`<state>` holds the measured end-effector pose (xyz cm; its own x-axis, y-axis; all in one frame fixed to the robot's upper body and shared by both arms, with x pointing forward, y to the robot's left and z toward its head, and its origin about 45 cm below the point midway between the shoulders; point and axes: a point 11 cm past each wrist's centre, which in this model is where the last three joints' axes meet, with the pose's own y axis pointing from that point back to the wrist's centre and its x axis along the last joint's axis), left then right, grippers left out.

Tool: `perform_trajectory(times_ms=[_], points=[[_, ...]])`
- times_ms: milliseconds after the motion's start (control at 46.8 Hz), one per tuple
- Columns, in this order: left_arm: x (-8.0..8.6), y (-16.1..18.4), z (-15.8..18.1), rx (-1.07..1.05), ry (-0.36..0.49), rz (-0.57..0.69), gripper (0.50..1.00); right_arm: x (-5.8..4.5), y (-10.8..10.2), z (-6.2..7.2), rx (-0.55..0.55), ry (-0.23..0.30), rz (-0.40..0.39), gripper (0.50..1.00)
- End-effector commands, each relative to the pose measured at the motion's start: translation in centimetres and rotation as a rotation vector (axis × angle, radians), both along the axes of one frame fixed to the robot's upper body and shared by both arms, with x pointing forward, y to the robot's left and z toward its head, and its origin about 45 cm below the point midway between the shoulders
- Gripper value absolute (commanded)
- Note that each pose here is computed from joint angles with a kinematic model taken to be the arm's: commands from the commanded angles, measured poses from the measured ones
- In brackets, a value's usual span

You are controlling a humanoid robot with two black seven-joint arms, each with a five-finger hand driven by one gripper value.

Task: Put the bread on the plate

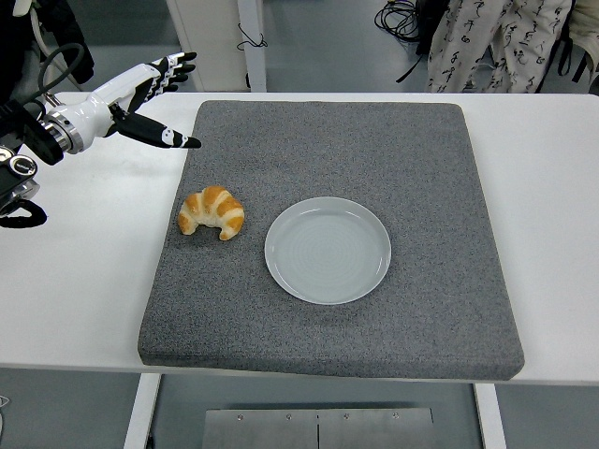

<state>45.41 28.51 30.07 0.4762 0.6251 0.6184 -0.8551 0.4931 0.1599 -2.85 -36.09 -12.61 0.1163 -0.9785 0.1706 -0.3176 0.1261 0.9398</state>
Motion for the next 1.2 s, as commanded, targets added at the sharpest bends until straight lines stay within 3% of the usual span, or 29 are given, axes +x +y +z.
perform_trajectory(times_ms=[0,321,726,1175], points=[[-0.5,-0.1,-0.5,0.041,0.001,-0.023,0.999,0.0,0.0,0.0,0.000,0.000,0.001,1.000],[-2.9,-0.9,-1.5,0.221,-0.037,-0.136,0.999,0.0,0.1,0.0,0.002,0.000,0.001,1.000],[-4.7,-0.3,-5.9,0.385,-0.115,-0.121,0.999,0.0,0.0,0.0,0.000,0.000,0.001,1.000],[-4.8,-1.6,-6.5,0.373,-0.137,-0.129,0.989,0.0,0.0,0.0,0.000,0.000,0.001,1.000]])
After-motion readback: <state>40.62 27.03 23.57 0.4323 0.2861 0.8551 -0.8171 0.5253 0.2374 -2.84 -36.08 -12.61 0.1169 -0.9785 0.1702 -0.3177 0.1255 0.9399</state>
